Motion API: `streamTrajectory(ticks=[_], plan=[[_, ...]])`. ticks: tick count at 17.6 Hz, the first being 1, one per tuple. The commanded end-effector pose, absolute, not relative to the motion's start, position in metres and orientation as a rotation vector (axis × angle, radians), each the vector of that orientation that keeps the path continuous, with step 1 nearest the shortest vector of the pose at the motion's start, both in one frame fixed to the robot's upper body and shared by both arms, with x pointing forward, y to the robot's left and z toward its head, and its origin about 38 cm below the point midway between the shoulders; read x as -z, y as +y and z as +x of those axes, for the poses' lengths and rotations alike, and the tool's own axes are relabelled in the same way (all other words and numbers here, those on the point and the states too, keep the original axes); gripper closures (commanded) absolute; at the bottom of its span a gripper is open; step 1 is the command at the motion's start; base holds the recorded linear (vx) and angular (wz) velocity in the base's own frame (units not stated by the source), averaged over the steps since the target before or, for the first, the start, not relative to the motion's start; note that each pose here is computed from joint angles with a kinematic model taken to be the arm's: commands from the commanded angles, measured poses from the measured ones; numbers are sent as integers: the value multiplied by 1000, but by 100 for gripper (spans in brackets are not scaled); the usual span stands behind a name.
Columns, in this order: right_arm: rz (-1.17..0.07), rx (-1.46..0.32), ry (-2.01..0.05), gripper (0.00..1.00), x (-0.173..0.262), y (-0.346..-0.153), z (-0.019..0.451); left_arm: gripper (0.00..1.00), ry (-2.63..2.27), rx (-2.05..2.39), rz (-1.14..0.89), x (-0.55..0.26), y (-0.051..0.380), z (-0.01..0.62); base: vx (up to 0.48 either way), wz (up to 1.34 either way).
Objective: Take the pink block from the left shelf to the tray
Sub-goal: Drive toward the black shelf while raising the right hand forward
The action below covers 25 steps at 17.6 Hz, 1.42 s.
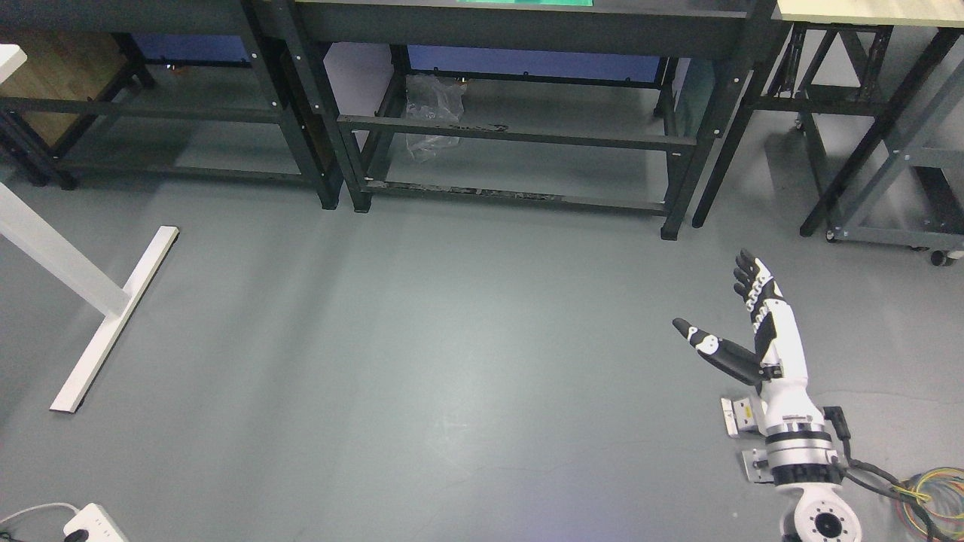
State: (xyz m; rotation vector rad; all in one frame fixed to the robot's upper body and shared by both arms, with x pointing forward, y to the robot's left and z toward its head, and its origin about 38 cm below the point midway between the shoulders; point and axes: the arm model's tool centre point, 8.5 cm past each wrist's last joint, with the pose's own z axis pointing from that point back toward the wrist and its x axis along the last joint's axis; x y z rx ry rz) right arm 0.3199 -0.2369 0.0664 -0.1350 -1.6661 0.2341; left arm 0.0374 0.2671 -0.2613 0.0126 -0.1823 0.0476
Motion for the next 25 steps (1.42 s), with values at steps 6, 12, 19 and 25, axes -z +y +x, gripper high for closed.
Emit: streamTrajectory(ticks=[6,12,19,25], plan=[[-137,-256,-1674,0,-69,-237,322,0,-174,-45,31,261,278,31,0,0],[-136,-257,-1681,0,-70,-237,322,0,-174,-45,31,261,278,31,0,0],[-197,-284,-1739,0,-75,-239,321,0,-174,-45,31,261,278,31,7,1],[-989,-973,-1630,9,-85,-215,330,0,-174,-45,31,261,278,31,15,0]])
